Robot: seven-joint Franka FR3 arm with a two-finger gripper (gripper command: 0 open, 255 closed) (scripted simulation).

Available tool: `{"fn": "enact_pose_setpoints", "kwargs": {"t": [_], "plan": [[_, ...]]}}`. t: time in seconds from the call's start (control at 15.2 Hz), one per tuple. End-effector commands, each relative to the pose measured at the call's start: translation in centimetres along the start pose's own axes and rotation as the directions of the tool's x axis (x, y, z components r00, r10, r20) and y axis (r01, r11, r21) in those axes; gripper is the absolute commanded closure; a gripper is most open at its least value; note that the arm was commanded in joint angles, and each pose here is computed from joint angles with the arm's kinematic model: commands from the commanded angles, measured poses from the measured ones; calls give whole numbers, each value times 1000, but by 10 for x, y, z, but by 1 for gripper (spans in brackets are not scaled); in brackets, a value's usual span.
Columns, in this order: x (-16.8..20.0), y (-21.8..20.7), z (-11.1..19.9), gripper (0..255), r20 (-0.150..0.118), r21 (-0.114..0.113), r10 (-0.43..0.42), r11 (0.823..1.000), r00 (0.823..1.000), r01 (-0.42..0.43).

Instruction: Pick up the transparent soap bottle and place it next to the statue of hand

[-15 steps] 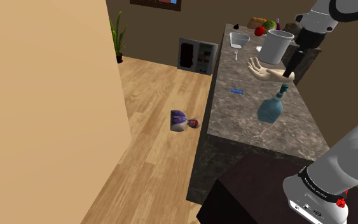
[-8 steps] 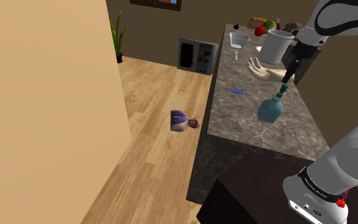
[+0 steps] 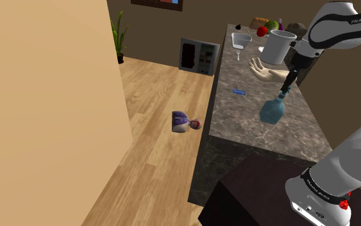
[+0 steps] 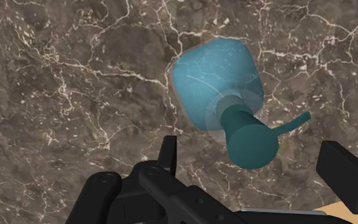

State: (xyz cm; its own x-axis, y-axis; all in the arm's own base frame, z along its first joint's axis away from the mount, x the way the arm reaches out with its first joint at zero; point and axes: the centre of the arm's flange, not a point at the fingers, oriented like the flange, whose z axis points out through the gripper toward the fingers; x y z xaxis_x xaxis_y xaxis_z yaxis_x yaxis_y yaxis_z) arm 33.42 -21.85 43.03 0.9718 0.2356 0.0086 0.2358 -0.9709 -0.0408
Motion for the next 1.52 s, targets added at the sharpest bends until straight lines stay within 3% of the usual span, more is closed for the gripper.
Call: {"fn": "enact_pose_setpoints", "kwargs": {"t": [0.0,0.53,0.59,1.19,1.45], "plan": [[1,0,13,0,0,0,0,1000,1000,0],[1,0,13,0,0,0,0,1000,1000,0],[1,0,13,255,0,0,0,1000,1000,0],[1,0,13,255,0,0,0,1000,1000,0],[1,-1,-8,255,0,0,0,1000,1000,0]]}}
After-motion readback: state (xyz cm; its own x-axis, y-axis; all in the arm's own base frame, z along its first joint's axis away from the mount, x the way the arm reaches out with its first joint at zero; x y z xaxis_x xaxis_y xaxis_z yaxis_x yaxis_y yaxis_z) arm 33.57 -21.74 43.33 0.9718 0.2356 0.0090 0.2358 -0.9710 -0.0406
